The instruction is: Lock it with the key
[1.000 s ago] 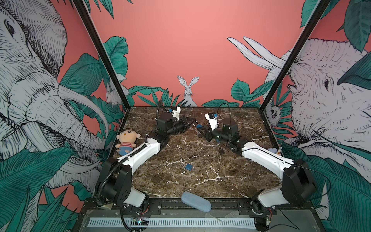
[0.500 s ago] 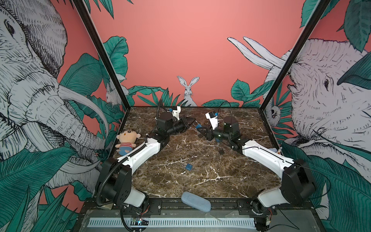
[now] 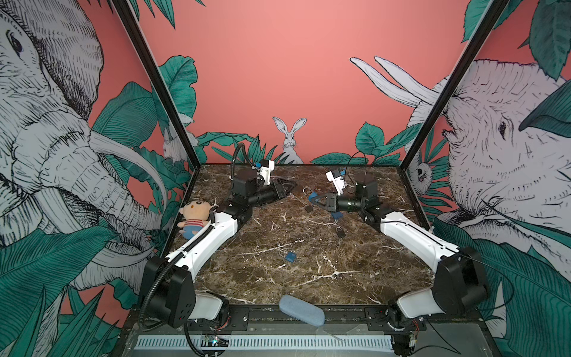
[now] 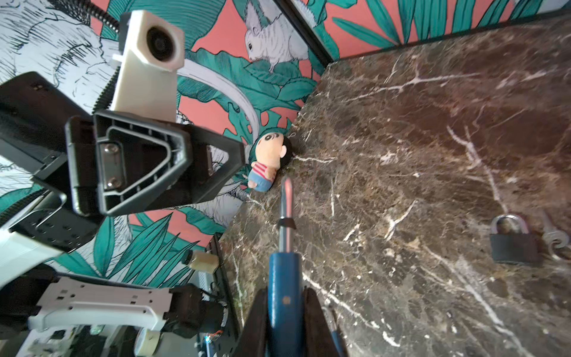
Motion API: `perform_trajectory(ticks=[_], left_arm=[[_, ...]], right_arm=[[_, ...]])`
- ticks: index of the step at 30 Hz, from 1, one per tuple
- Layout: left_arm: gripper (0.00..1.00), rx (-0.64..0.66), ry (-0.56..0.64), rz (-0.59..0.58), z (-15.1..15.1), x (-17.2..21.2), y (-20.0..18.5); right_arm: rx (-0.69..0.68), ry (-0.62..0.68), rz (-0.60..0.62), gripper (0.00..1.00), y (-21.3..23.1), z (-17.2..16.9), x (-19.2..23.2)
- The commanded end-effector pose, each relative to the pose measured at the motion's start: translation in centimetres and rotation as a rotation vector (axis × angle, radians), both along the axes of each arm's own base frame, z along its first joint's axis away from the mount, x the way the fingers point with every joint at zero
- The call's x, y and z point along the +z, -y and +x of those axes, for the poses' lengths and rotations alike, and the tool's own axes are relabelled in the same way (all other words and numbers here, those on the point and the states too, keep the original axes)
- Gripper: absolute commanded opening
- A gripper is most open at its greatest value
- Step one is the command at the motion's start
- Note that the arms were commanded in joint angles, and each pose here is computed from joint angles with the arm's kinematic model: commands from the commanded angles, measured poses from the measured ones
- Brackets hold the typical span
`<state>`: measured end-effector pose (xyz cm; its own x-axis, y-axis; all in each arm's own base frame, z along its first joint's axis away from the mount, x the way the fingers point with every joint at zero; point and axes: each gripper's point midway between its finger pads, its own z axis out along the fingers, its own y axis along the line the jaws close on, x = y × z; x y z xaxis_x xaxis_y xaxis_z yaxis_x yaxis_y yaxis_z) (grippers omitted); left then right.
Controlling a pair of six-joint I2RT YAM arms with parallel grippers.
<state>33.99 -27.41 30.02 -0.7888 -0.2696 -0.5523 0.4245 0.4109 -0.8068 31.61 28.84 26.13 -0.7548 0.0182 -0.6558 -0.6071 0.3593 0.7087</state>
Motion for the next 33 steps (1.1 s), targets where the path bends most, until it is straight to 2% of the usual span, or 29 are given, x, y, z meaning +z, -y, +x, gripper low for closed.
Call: perform_trajectory(ticks=[1,9,21,26,33], left_arm=[[0.4,-0.128,0.043,0.023,-1.9,0.0,0.7],[0.38,-0.262,0.08,-0.046,-3.8,0.4,1.7],[0.27,-0.281,0.062,-0.058,-4.0,0.1,1.9],[0.28,-0.272,0.057,-0.056,-3.7,-0.2,1.9],[0.36,-0.238,0.072,-0.06,-3.0,0.2,1.8]], right_arm=[[0.089,0.026,0.083,0.0,-0.2,-2.4,3.3],[0.149,-0.032,0.147,0.0,-0.4,-4.1,4.1],[0.171,-0.06,0.18,0.0,-0.7,-4.0,4.3],[0.179,-0.062,0.185,0.0,-0.8,-4.1,4.4],[0.185,-0.072,0.184,0.0,-0.9,-4.2,4.2]])
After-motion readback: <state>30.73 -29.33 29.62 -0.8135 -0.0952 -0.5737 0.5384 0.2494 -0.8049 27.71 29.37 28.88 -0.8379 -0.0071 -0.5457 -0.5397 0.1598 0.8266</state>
